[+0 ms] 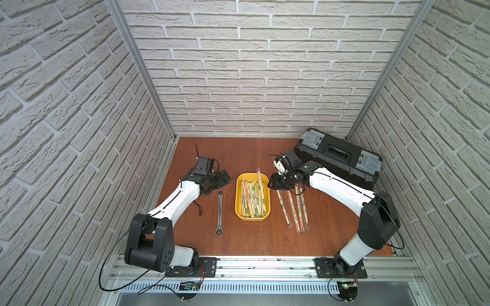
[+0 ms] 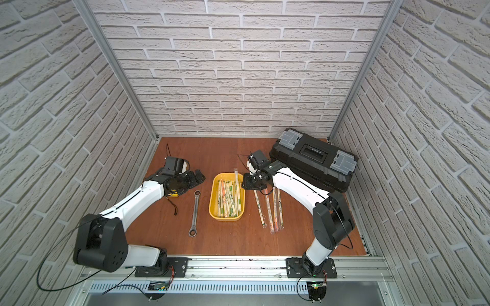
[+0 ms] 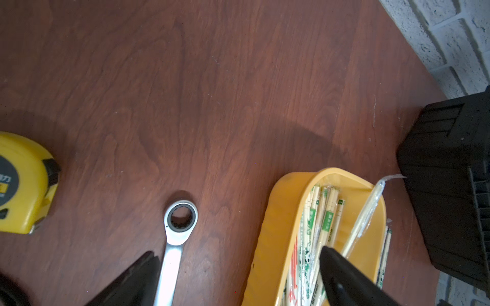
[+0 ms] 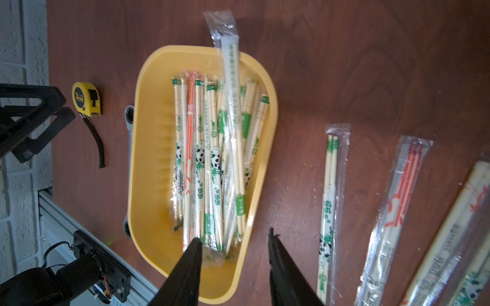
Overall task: Take the paired disposable chopsticks out of the storage box
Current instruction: Pick up the paired disposable chopsticks from the storage box.
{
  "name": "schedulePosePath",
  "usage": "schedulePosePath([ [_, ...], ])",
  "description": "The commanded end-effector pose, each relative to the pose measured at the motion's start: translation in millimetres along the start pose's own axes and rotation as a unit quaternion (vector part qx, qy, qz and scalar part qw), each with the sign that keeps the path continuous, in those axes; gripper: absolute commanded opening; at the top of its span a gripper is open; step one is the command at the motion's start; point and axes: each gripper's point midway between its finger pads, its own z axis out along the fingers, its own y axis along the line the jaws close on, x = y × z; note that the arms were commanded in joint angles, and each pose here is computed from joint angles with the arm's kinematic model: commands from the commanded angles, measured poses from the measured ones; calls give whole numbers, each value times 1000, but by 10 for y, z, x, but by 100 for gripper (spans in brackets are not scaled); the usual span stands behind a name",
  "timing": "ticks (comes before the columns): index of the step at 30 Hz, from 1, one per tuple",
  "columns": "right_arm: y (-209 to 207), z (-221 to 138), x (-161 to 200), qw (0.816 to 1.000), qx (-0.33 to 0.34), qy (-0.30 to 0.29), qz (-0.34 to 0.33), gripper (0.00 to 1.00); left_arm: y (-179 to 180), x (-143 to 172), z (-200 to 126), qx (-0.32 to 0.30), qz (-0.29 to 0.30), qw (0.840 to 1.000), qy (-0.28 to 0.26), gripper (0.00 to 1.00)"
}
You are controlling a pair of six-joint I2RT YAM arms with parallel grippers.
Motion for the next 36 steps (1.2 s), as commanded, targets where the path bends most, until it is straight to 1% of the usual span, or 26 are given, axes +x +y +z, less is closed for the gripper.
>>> schedulePosePath([
  [1,80,130,-35,1000,12,9,-16,43,-24,-51,-66,9,6,1000,-11,98],
  [9,156,414,-172,999,31,23,-27,41,10,-56,-94,10,4,1000,-14,98],
  [15,92,551,-267,997,64,22,-31,40,21,-44,-100,13,1,1000,-14,98],
  [18,6,696,-271,995,87,30,-31,40,22,-41,-95,13,1,1000,-14,98],
  [28,-52,913,-356,993,110,38,-26,40,47,-10,-77,14,0,1000,-12,98],
  [33,-25,983,-396,993,105,38,-24,33,62,14,-70,14,-3,1000,-11,98],
  [36,-13,991,-407,994,104,39,-25,23,67,26,-65,14,-3,1000,-9,98],
])
